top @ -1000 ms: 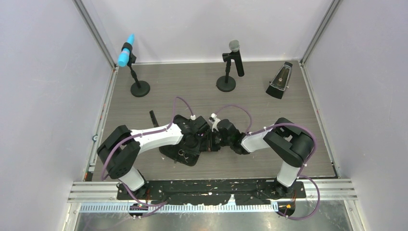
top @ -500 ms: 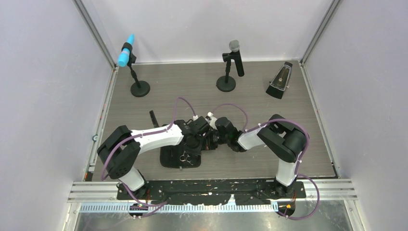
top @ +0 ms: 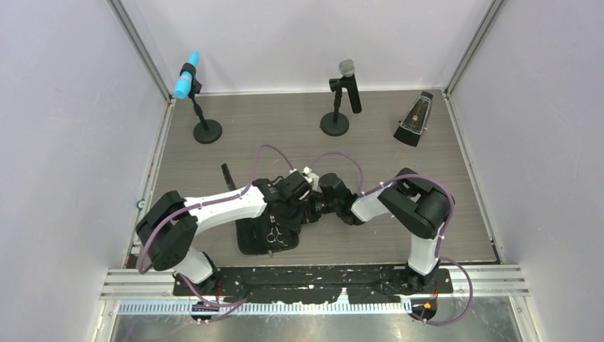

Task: Sort the hair-cutting tools
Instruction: Place the scissors in the hairdressing tool bag.

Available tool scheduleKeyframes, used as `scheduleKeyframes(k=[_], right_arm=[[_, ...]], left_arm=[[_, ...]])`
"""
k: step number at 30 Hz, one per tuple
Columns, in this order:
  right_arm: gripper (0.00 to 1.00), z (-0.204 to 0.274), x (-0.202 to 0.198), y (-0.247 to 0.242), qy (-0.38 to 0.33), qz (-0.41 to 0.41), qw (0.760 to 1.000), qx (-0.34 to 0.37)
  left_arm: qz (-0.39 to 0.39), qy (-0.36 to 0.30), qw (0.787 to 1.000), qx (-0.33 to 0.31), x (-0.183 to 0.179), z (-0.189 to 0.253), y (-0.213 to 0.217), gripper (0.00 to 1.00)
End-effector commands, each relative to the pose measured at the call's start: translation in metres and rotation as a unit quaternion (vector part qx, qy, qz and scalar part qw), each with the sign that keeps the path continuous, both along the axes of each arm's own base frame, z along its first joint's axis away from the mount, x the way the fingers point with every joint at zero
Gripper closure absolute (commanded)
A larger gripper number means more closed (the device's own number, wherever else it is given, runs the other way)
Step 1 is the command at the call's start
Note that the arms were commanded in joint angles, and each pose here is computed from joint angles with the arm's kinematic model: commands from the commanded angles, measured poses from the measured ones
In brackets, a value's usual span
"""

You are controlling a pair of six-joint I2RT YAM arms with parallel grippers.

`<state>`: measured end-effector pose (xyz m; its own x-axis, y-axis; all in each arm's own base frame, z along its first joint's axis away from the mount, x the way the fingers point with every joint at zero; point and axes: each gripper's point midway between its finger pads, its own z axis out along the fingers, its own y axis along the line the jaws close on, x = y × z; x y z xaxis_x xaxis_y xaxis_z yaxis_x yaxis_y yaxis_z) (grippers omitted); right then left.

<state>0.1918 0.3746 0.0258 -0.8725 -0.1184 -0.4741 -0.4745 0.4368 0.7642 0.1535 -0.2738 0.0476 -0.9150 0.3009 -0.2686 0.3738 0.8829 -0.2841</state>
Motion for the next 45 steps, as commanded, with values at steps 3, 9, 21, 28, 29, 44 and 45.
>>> scheduleKeyframes(k=[3, 9, 21, 28, 29, 44, 45], right_arm=[[0.84, 0.023, -0.003, -0.003, -0.054, 0.024, 0.998, 0.01], [0.82, 0.024, 0.003, -0.012, -0.068, 0.006, 0.997, -0.028], [0.81, 0.02, 0.005, -0.012, -0.056, 0.001, 0.997, -0.044], [0.81, 0.029, 0.008, -0.014, -0.073, -0.004, 0.996, -0.054], [0.81, 0.033, 0.01, -0.016, -0.077, -0.009, 0.995, -0.06], [0.73, 0.055, 0.015, -0.002, -0.141, -0.017, 0.981, -0.132], [0.73, 0.056, 0.016, 0.0, -0.144, -0.018, 0.98, -0.134]], left_arm=[[0.008, -0.045, 0.998, -0.04, 0.005, 0.031, -0.001, 0.86], [0.107, -0.059, 0.992, -0.004, 0.014, 0.028, 0.052, 0.61], [0.225, -0.157, 0.948, 0.163, 0.027, 0.05, 0.179, 0.19], [0.251, -0.15, 0.939, 0.182, 0.026, 0.043, 0.205, 0.11], [0.252, -0.138, 0.942, 0.171, 0.024, 0.036, 0.203, 0.11], [0.245, -0.066, 0.961, 0.109, 0.022, -0.003, 0.171, 0.44], [0.246, -0.066, 0.961, 0.106, 0.021, -0.003, 0.17, 0.48]])
